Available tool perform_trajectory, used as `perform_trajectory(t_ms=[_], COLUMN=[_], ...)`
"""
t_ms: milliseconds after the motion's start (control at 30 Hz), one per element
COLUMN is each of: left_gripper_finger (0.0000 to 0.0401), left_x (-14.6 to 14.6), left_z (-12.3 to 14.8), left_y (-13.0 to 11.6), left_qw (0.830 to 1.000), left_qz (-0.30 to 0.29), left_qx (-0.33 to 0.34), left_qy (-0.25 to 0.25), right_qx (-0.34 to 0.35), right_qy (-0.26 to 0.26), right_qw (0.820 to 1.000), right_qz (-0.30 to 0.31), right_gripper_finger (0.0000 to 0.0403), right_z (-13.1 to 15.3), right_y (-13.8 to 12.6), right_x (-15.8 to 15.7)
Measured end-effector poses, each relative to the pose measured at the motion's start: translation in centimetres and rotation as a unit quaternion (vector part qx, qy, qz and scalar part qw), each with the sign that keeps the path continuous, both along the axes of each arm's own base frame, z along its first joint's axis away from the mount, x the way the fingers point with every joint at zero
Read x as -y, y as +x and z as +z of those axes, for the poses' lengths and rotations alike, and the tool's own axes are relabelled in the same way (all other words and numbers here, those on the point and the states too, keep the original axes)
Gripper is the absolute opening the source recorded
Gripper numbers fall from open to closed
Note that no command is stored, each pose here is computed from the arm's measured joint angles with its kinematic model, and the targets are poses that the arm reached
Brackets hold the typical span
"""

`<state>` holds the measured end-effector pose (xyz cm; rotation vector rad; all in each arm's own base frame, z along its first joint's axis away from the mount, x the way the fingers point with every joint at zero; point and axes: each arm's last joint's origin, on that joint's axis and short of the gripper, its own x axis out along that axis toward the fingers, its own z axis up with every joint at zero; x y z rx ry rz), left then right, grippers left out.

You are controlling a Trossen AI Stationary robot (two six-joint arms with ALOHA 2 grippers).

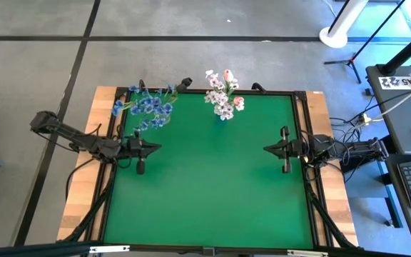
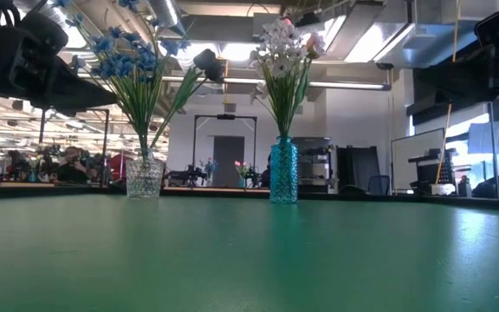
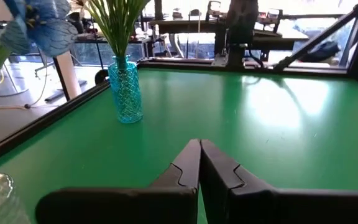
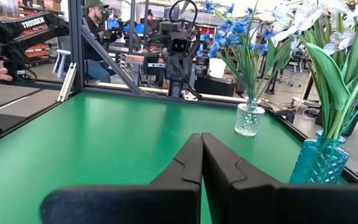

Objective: Sort flowers into vase by color
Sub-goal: Return to Home Position

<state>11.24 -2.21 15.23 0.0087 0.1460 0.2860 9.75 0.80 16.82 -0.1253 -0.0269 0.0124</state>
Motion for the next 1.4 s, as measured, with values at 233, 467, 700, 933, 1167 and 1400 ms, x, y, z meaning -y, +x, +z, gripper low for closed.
perform_trajectory(t_ms=[233, 467, 700, 933, 1167, 1400], left_gripper_finger=[0.0, 0.0, 0.0, 0.0, 0.0, 0.0], left_x=[0.0, 0.0, 0.0, 0.0, 0.0, 0.0], left_z=[0.0, -0.01, -0.01, -0.01, 0.01, 0.0], left_y=[0.0, 0.0, 0.0, 0.0, 0.0, 0.0], left_qw=[1.0, 1.0, 1.0, 1.0, 1.0, 1.0], left_qz=[0.002, 0.002, 0.002, 0.002, 0.001, 0.001], left_qx=[0.003, 0.003, 0.003, 0.003, 0.003, 0.003], left_qy=[-0.01, -0.011, -0.011, -0.011, -0.011, -0.011], right_qx=[0.004, 0.009, 0.01, 0.01, 0.01, 0.011], right_qy=[-0.003, -0.003, -0.003, -0.003, -0.003, -0.003], right_qw=[1.0, 1.0, 1.0, 1.0, 1.0, 1.0], right_qz=[0.003, 0.002, 0.004, 0.004, 0.005, 0.005], right_gripper_finger=[0.0005, 0.0005, 0.0005, 0.0005, 0.0005, 0.0005], right_z=[0.07, 0.29, 0.31, 0.32, 0.33, 0.35], right_y=[0.0, -0.04, -0.05, -0.05, -0.05, -0.05], right_x=[-0.02, -0.01, -0.02, -0.02, -0.02, -0.02])
